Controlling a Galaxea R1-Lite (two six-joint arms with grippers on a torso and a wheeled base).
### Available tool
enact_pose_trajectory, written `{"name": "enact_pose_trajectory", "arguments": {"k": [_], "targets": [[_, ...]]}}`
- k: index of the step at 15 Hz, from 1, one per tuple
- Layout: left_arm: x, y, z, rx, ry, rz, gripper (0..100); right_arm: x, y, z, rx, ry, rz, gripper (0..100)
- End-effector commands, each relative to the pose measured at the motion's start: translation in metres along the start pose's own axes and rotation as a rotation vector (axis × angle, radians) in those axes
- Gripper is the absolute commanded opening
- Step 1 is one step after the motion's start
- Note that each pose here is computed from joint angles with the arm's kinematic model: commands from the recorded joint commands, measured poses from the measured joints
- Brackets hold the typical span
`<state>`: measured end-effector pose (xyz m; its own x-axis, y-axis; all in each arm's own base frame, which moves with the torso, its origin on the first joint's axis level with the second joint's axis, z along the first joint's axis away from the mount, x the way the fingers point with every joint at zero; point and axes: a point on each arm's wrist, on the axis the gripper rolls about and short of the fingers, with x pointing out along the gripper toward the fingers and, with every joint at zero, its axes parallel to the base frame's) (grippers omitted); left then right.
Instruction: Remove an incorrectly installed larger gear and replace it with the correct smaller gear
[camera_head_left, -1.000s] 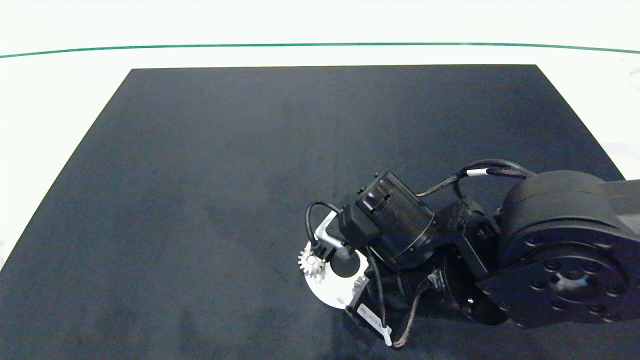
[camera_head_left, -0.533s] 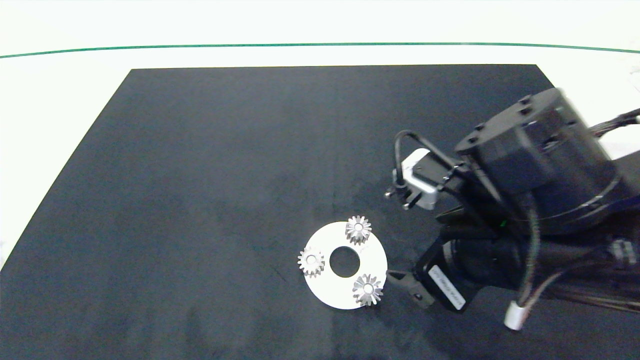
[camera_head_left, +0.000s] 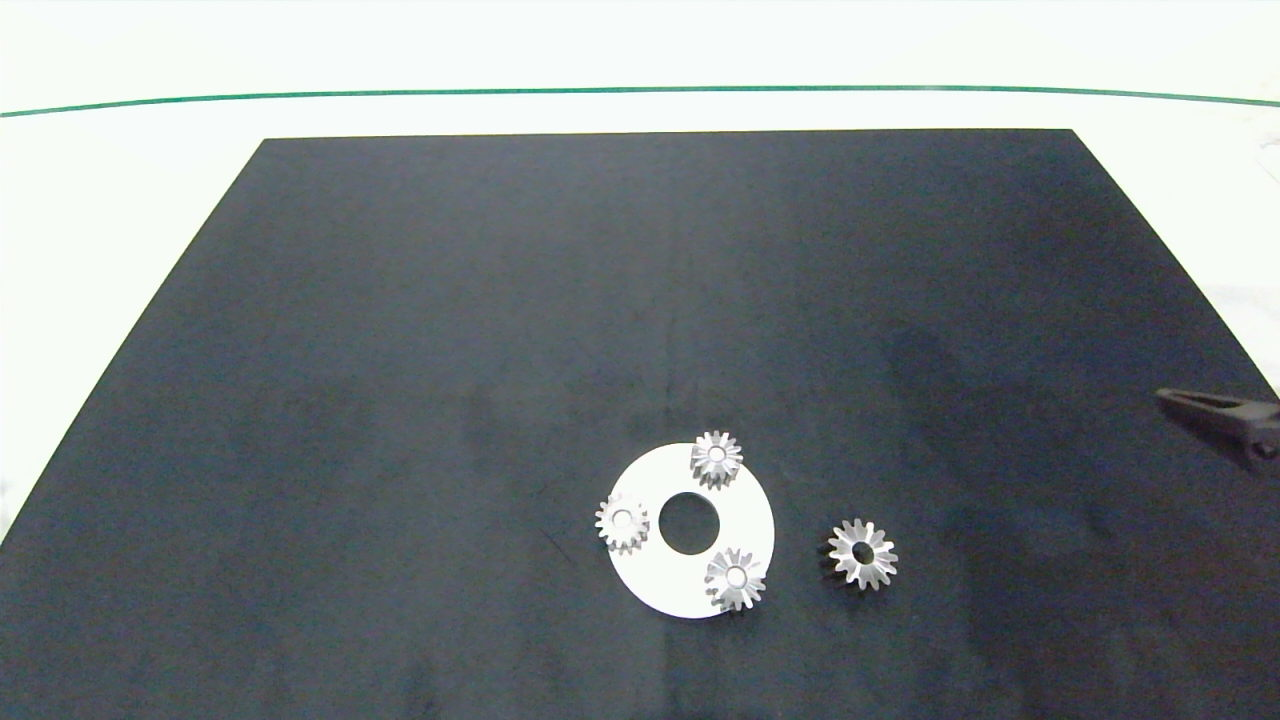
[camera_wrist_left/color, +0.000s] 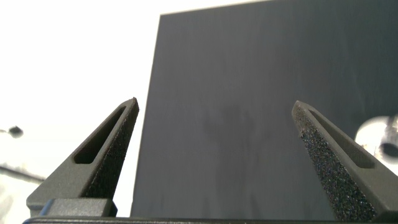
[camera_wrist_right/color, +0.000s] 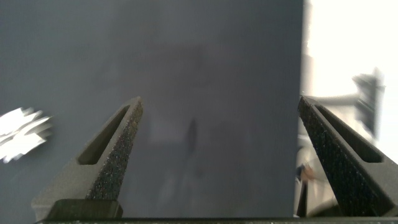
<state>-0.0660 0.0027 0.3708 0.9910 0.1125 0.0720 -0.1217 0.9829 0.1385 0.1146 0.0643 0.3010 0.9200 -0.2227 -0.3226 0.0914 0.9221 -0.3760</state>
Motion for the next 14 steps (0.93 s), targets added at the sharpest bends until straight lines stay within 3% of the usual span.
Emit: {"name": "enact_pose_trajectory", "arguments": {"k": [1, 4, 6, 8, 12, 14], "targets": [[-0.029, 0.0, -0.006, -0.006, -0.072, 0.041, 100, -0.043, -0.059, -0.027, 0.218, -0.119, -0.217, 100], [-0.048, -0.001, -0.02, -0.013, -0.1, 0.052, 100, -0.076, -0.087, -0.048, 0.357, -0.131, -0.496, 100], [-0.056, -0.002, -0.023, -0.027, -0.112, 0.121, 100, -0.113, -0.095, -0.072, 0.377, -0.197, -0.572, 100], [-0.077, 0.0, -0.029, -0.032, -0.169, 0.148, 100, -0.139, -0.094, -0.086, 0.394, -0.233, -0.677, 100], [-0.106, 0.0, -0.052, -0.047, -0.235, 0.149, 100, -0.171, -0.082, -0.118, 0.431, -0.269, -0.784, 100], [-0.118, 0.003, -0.085, -0.054, -0.248, 0.113, 100, -0.176, -0.072, -0.144, 0.442, -0.291, -0.797, 100]]}}
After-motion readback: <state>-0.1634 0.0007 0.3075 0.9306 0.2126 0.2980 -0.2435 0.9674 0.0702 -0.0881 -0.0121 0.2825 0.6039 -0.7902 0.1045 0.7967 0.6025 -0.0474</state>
